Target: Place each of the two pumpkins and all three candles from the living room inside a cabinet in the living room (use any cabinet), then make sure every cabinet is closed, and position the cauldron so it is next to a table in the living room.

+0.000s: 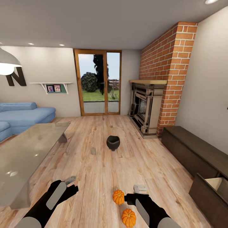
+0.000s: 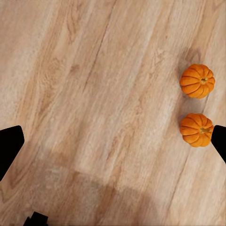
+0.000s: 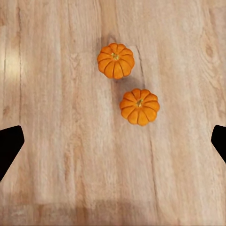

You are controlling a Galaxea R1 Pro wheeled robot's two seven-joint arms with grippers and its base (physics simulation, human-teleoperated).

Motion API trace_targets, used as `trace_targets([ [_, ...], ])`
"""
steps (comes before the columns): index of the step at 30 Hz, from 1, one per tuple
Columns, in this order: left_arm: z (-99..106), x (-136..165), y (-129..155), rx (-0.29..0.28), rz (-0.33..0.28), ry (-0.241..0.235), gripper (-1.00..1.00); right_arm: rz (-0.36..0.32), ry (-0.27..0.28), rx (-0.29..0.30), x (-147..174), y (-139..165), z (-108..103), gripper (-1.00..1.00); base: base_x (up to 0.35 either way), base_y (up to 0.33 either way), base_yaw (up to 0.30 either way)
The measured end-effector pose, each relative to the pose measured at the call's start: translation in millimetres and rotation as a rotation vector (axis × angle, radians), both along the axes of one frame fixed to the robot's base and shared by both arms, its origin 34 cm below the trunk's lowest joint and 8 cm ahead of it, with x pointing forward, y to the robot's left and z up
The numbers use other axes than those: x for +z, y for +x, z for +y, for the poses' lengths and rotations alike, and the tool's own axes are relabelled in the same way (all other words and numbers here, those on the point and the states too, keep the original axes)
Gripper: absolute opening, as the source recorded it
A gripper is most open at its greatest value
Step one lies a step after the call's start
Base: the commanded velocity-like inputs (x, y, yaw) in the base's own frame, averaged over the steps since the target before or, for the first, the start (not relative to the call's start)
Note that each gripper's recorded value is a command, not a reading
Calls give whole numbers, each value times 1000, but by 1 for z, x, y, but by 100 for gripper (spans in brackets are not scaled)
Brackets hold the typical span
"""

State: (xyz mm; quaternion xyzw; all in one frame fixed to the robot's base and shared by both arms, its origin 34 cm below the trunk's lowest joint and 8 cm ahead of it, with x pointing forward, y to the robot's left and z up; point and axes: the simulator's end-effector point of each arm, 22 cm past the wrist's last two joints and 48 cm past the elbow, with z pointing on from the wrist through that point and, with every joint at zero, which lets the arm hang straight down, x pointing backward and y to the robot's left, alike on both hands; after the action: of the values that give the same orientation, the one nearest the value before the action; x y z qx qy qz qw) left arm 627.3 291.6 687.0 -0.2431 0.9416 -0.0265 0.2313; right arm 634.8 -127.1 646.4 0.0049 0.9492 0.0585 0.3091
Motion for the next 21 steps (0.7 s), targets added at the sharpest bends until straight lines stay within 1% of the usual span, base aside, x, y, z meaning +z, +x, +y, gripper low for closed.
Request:
trace_targets([
  [14, -3, -22, 1, -4, -9, -6, 100, 8, -5, 5, -28, -5, 3, 100, 0, 0, 0],
  [18, -3, -29, 1, -4, -10, -9, 100, -5, -8, 5, -34, -4, 2, 100, 0, 0, 0],
  [21, -3, -35, 0, -5, -9, -10, 100, -32, -11, -5, -41, -3, -1, 100, 0, 0, 0],
])
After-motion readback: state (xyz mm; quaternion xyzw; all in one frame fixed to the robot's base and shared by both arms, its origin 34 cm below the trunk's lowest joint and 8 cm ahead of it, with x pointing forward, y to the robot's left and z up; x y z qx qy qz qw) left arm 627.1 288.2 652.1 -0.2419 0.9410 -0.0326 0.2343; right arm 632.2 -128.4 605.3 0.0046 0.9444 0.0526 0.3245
